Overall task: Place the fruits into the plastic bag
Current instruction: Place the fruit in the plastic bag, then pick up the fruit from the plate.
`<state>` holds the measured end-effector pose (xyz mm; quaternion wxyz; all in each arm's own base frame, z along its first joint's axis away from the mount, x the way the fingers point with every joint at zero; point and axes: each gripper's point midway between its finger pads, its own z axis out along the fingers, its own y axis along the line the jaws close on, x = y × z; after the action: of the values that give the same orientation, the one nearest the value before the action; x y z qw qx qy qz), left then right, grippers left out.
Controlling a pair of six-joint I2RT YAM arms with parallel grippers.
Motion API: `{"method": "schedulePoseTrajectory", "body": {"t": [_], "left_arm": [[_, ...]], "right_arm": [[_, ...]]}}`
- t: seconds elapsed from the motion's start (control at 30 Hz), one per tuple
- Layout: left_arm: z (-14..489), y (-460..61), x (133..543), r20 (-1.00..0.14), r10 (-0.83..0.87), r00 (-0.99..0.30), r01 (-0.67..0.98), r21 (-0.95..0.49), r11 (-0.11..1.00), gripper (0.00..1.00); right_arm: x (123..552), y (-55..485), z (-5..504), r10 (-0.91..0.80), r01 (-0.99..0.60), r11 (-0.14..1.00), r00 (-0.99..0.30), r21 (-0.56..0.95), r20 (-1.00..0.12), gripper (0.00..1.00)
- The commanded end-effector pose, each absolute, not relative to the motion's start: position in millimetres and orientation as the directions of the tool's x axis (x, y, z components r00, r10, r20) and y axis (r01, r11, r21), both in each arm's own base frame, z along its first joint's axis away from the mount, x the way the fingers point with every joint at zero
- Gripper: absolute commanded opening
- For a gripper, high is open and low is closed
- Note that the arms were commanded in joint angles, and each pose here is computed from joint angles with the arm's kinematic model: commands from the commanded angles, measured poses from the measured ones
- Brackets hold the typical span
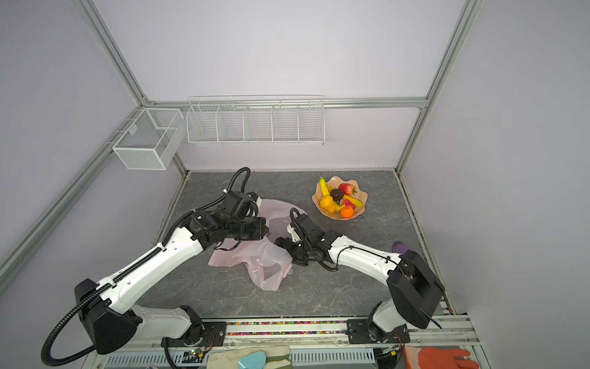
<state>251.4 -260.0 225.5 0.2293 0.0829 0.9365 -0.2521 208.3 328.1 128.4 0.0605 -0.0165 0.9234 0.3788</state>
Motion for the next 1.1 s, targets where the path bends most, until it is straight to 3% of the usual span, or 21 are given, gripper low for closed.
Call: {"method": "schedulePoseTrajectory", "body": {"t": [0.0,0.7,1.07], "left_arm": [[224.0,-255.7,251.8,-0.466,0.026,-0.884,0.254,-0.434,0.864,0.00],[225.7,-258.6,248.7,-0.463,0.028,-0.886,0.265,-0.456,0.850,0.00],[226.8,-258.1,246.8,-0.466,0.035,-0.884,0.275,-0.457,0.846,0.00]], "right_arm": [[205.8,294.3,118.8,0.044,-0.053,0.786,-0.989,0.616,-0.141,0.94],[218.9,213.9,166.5,0.125,-0.053,0.847,-0.947,0.529,-0.295,0.89],[270.4,169.3,182.7,0.188,-0.002,0.886,-0.912,0.463,-0.364,0.89]]}}
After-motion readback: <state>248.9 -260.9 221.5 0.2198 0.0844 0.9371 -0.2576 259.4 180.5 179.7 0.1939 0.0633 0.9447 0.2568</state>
